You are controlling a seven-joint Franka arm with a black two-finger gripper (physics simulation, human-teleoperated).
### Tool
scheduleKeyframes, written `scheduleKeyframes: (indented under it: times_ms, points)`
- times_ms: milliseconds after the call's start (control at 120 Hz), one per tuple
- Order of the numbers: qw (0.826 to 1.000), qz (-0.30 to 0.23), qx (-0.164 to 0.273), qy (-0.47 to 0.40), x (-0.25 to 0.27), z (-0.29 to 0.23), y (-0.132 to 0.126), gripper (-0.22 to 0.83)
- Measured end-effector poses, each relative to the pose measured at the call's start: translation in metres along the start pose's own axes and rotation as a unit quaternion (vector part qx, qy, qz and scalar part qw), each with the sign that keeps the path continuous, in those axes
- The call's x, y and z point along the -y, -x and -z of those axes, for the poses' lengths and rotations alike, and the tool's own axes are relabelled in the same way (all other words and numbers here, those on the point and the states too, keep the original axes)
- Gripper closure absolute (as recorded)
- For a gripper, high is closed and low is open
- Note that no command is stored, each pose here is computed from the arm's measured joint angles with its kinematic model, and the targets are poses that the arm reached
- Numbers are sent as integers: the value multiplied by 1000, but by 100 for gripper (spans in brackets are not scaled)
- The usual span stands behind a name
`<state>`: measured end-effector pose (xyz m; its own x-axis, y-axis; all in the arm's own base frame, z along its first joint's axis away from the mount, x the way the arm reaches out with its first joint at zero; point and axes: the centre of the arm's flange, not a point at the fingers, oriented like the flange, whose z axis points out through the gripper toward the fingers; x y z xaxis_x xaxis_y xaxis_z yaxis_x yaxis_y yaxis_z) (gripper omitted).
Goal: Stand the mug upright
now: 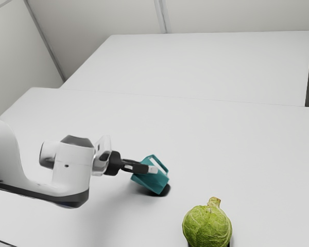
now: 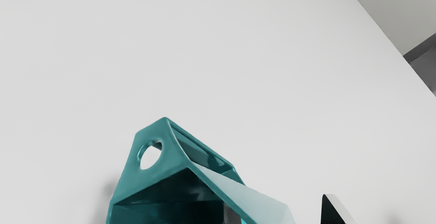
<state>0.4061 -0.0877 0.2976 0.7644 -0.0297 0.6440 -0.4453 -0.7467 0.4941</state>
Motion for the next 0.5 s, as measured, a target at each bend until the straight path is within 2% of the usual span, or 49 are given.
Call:
scheduleKeyframes:
  times_ms: [100,183,367,500]
  points:
    - [1000,-10,-2,-5,-1,0,-4,59]
    - [1000,-15,-3,-10,0,1,-4,66]
    - [999,-26,-8,-18,-1,6,-8,73]
    - [999,-39,-21,-26,-4,13,-21,76]
